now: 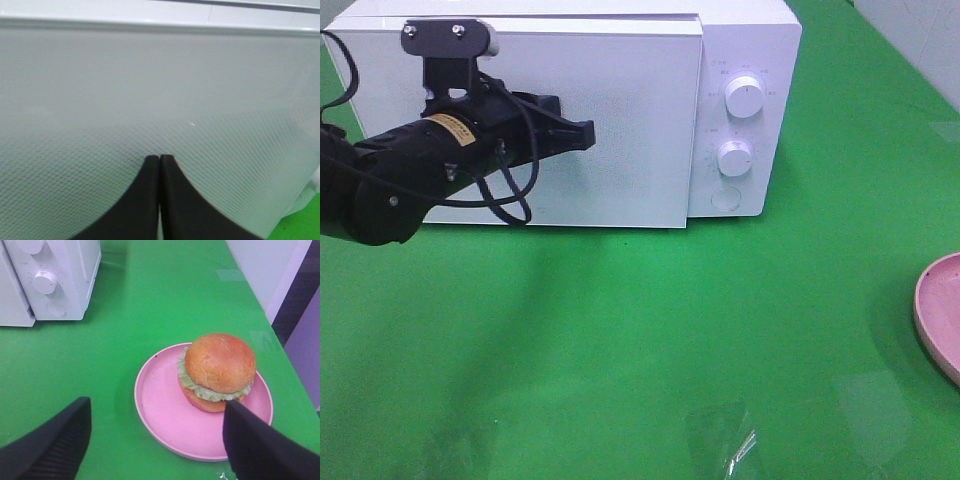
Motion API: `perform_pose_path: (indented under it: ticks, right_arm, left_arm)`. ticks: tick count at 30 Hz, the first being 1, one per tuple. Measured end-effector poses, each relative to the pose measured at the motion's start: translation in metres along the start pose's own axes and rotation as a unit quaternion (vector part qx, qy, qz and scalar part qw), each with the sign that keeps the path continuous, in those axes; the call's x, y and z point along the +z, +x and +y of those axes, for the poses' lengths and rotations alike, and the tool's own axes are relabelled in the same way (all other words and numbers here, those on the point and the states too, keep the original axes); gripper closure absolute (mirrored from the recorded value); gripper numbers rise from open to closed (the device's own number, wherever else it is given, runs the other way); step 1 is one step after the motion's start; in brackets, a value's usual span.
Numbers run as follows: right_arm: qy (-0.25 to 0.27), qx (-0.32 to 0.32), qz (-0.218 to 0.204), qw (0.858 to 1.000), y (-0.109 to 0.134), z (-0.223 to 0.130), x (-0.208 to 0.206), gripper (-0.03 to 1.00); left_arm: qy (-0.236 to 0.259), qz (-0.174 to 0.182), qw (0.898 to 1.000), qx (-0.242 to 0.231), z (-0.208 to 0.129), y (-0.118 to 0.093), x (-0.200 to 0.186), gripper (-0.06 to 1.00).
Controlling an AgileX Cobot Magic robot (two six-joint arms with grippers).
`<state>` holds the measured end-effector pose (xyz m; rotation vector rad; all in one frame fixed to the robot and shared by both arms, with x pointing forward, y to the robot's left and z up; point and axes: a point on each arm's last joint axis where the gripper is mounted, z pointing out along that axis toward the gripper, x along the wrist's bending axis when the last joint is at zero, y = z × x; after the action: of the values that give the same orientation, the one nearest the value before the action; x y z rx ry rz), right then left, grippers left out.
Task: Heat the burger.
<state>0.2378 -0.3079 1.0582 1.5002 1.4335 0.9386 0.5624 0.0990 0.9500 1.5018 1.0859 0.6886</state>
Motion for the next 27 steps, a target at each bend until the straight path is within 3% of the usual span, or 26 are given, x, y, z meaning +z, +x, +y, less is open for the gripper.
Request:
perform_pose_path:
  ticks: [10,20,21,26,27]
  right_arm:
    - [0.0,0.0,0.0,1.0,0.0,0.0,0.0,0.26]
    - [0.0,0.001,0.002,1.0,0.0,0.0,0.0,0.26]
    - [0.0,0.001,0.002,1.0,0.0,0.0,0.0,0.26]
    - [0.0,0.001,0.002,1.0,0.0,0.0,0.0,0.26]
    - [0.0,0.001,0.002,1.0,0.0,0.0,0.0,0.26]
  left_arm:
    - [0.018,-0.029,0.999,0.023,0.001,-0.018,0.024,0.94]
    - [0.031,-0.024,0.999,0.037,-0.004,-0.02,0.034,0.94]
    - [0.058,-0.021,0.998,0.027,-0.006,-0.021,0.033,0.94]
    - [0.094,-0.013,0.995,0.005,-0.003,-0.021,0.03,0.94]
    - [0.123,-0.014,0.992,-0.004,0.001,-0.022,0.026,0.94]
